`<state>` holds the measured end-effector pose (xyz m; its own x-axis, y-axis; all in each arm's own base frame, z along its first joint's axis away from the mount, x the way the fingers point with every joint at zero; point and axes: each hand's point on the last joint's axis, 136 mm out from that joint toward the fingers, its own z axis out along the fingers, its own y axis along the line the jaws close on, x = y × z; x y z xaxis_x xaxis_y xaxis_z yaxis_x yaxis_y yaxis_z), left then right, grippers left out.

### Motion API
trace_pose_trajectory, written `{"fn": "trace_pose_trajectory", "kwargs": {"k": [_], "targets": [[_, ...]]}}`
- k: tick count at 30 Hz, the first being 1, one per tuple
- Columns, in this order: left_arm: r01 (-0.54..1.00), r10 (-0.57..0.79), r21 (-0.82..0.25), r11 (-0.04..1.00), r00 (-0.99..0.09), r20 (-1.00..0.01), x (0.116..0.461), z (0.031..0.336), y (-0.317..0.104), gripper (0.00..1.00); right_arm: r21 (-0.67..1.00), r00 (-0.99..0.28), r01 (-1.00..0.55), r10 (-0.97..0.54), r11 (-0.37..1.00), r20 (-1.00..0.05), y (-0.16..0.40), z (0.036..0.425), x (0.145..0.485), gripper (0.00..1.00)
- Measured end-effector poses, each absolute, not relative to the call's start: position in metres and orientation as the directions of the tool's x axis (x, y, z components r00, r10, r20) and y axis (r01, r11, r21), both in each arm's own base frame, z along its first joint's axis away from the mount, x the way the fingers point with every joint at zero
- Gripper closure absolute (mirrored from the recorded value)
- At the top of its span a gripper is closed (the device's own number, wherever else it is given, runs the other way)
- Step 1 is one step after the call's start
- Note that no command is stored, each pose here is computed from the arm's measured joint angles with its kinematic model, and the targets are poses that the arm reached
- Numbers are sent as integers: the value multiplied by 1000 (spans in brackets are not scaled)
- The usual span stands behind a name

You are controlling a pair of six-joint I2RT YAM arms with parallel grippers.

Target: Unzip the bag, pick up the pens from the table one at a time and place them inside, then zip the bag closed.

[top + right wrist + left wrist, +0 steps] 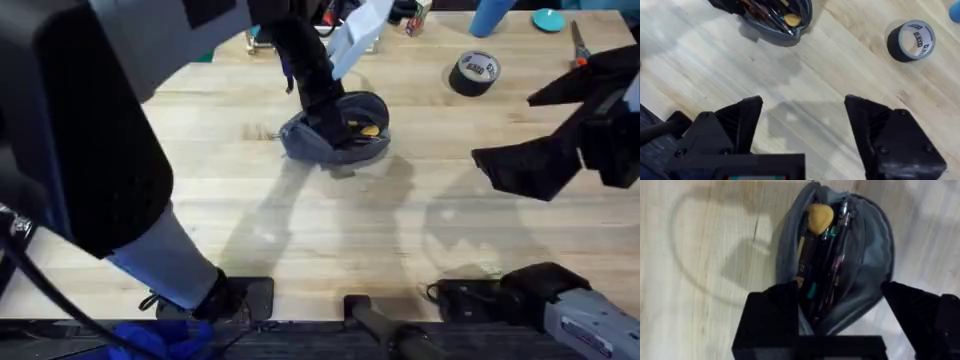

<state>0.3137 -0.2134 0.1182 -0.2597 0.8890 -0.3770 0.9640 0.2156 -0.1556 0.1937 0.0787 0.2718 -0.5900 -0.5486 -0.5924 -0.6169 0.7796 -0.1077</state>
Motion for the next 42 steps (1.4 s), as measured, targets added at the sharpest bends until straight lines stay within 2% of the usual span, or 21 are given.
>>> {"fn": "trace_pose_trajectory", "kwargs": {"k": [8, 16, 26, 35, 42], "targets": [[963, 877, -136, 234, -269, -397, 322, 159, -216, 4, -108, -590, -617, -549, 780, -592, 79, 272, 194, 5], [958, 856, -120, 262, -288, -430, 331, 185, -212, 5, -108, -590, -617, -549, 780, -592, 79, 272, 194, 5], [941, 812, -45, 334, -312, -493, 331, 230, -185, 5, -107, -590, -617, -549, 780, -592, 79, 272, 194, 6], [921, 793, -49, 385, -358, -493, 320, 247, -157, 5, -109, -587, -617, -548, 780, -596, 79, 273, 195, 5], [915, 745, -93, 392, -375, -552, 315, 259, -125, 5, -112, -575, -599, -524, 793, -628, 81, 279, 203, 5]]}}
